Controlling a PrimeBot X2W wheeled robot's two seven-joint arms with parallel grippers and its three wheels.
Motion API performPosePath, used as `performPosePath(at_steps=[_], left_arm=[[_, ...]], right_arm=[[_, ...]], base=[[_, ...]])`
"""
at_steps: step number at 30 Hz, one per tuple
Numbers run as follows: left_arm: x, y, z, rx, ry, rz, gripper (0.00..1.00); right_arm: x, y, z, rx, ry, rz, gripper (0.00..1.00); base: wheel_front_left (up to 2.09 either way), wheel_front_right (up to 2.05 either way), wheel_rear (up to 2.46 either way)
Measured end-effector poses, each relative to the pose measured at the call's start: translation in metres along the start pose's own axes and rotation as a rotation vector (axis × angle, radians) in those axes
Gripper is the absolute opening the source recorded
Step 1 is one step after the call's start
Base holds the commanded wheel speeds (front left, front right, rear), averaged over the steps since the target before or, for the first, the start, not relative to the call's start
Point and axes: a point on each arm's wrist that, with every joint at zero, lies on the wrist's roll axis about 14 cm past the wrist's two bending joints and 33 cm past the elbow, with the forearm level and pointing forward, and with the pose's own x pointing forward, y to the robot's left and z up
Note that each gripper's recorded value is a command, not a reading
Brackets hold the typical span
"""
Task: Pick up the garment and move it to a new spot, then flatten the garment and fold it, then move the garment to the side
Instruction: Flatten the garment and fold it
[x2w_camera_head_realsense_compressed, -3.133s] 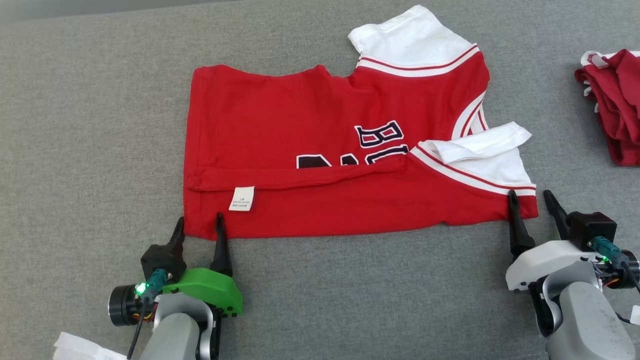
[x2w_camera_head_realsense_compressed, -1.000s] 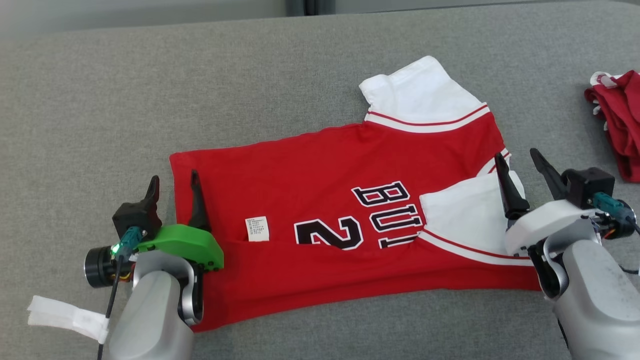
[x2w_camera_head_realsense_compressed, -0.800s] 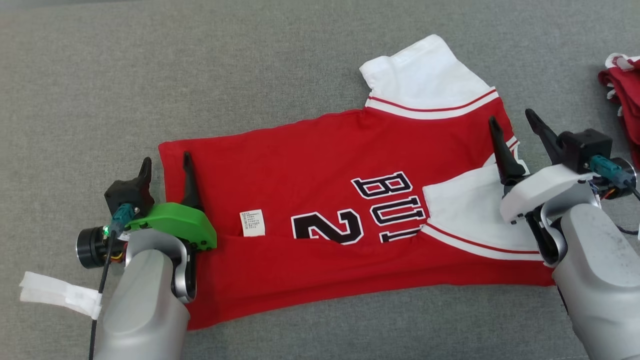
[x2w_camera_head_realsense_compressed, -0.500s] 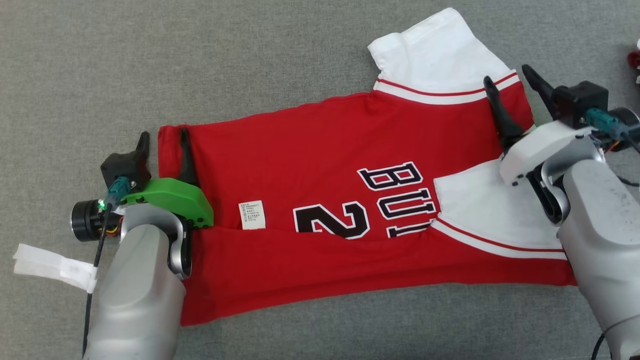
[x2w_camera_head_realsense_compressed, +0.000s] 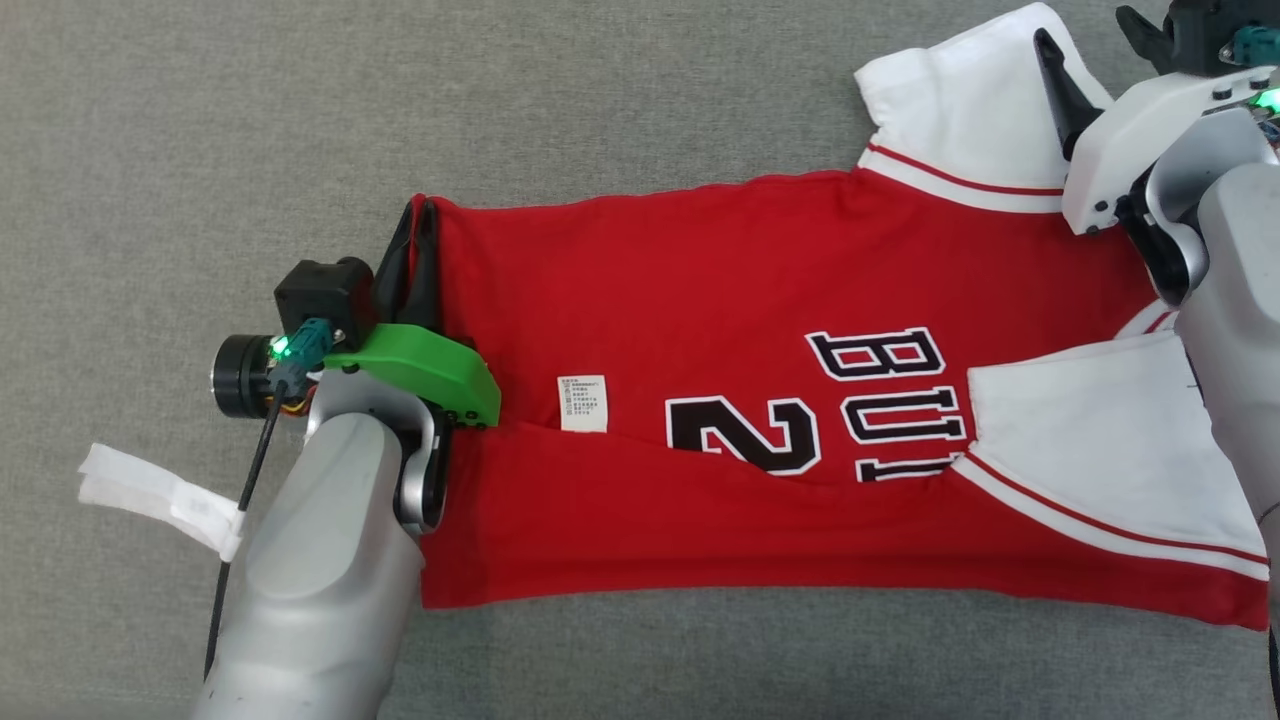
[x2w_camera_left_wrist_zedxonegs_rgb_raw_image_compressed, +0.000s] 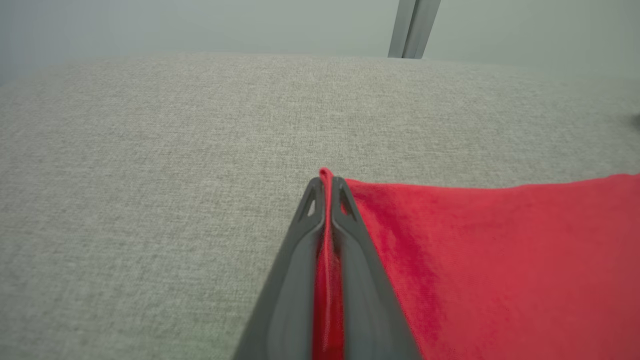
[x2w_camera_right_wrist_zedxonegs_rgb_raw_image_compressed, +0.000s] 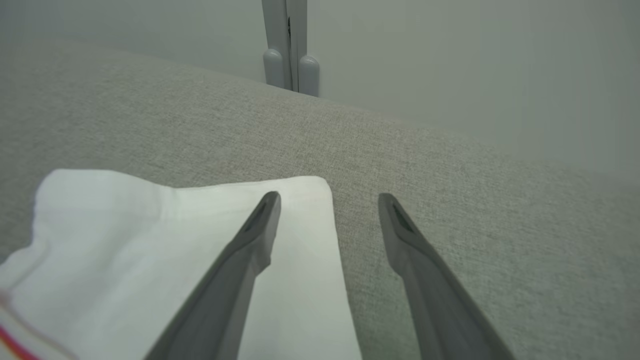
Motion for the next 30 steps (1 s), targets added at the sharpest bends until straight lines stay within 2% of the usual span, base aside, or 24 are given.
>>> performPosePath(at_steps=[5, 6, 7, 8, 11, 15, 20, 25, 30], left_arm=[[-0.005, -0.002, 0.003, -0.012, -0.012, 0.002, 0.00], [-0.006, -0.002, 0.003, -0.014, -0.011, 0.006, 0.00], [-0.006, -0.001, 0.003, -0.017, -0.012, 0.009, 0.00], [-0.007, -0.001, 0.004, -0.022, -0.015, 0.013, 0.00], [-0.007, 0.002, 0.010, -0.018, -0.034, 0.033, 0.00], [-0.003, 0.004, 0.028, -0.017, -0.091, 0.046, 0.00], [0.000, 0.004, 0.057, -0.006, -0.182, 0.053, 0.00], [-0.006, 0.006, 0.060, -0.010, -0.198, 0.057, 0.00], [-0.016, 0.003, 0.058, -0.005, -0.197, 0.045, 0.00]], right_arm=[[0.019, 0.012, -0.017, 0.005, 0.097, 0.024, 1.00], [0.022, 0.016, -0.021, 0.009, 0.112, 0.030, 0.45], [0.024, 0.019, -0.022, 0.015, 0.117, 0.036, 0.09], [0.027, 0.022, -0.023, 0.023, 0.119, 0.042, 0.00], [0.031, 0.019, -0.016, 0.012, 0.068, 0.039, 0.00], [0.030, -0.009, 0.015, -0.012, -0.087, -0.021, 0.00], [0.024, -0.023, 0.053, 0.024, -0.224, -0.070, 0.00], [0.009, -0.024, 0.086, 0.064, -0.332, -0.087, 0.00], [-0.021, -0.024, 0.081, 0.111, -0.374, -0.102, 0.00]], base=[[0.00, 0.00, 0.00], [0.00, 0.00, 0.00], [0.00, 0.00, 0.00], [0.00, 0.00, 0.00], [0.00, 0.00, 0.00], [0.00, 0.00, 0.00], [0.00, 0.00, 0.00], [0.00, 0.00, 0.00], [0.00, 0.00, 0.00]])
